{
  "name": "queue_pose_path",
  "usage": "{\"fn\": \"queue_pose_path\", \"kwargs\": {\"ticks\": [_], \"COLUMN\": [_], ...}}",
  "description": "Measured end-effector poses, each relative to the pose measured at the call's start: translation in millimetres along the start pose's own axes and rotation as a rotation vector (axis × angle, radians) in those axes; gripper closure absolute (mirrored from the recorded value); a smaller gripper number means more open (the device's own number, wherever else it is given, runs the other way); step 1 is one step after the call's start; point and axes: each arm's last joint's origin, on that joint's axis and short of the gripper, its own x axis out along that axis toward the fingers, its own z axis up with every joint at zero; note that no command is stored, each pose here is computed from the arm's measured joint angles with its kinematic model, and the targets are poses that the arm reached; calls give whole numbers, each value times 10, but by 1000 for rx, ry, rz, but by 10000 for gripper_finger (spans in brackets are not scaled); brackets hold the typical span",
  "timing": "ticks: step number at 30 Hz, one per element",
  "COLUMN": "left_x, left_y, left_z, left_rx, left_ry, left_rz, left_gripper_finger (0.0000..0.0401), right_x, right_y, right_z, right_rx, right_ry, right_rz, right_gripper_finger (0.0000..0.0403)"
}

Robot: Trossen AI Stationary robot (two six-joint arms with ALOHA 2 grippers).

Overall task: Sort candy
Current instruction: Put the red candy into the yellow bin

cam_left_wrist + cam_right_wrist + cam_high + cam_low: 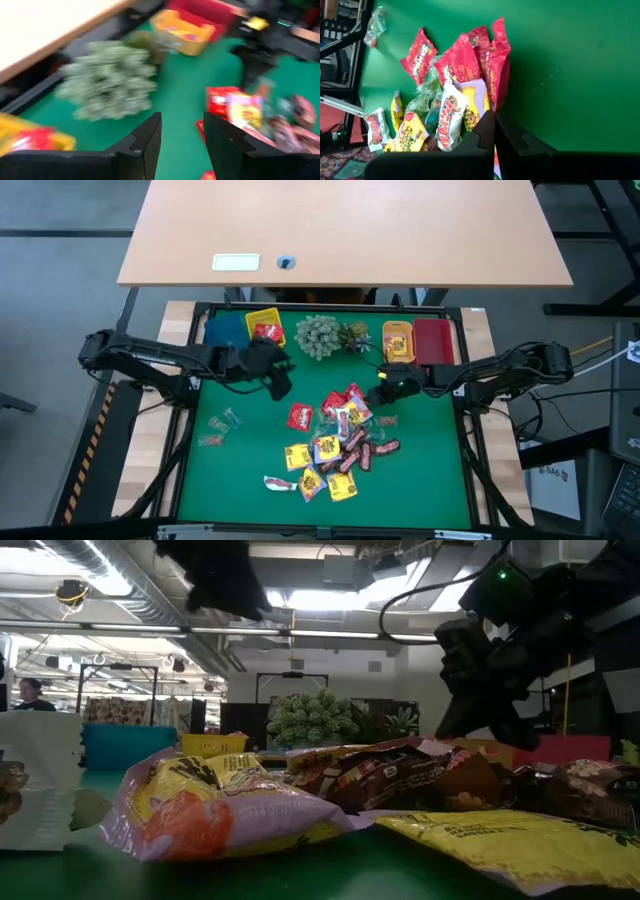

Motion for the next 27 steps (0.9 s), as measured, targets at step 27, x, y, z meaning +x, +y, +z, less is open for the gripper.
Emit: {"fn": "queue_pose_path", "kwargs": {"ticks": [27], "left_x": [1540], "left_y": [-443], "left_z": [-607], "left_rx": [145], "left_ry": [-27], "left_rz": [-201], "left_gripper_finger": [225], "right_x": [-2], "right_y": [52], "right_z": [9], "right_rx": [-161], "right_ry": [17], "right_rz": [71], "right_gripper_finger": [403]}}
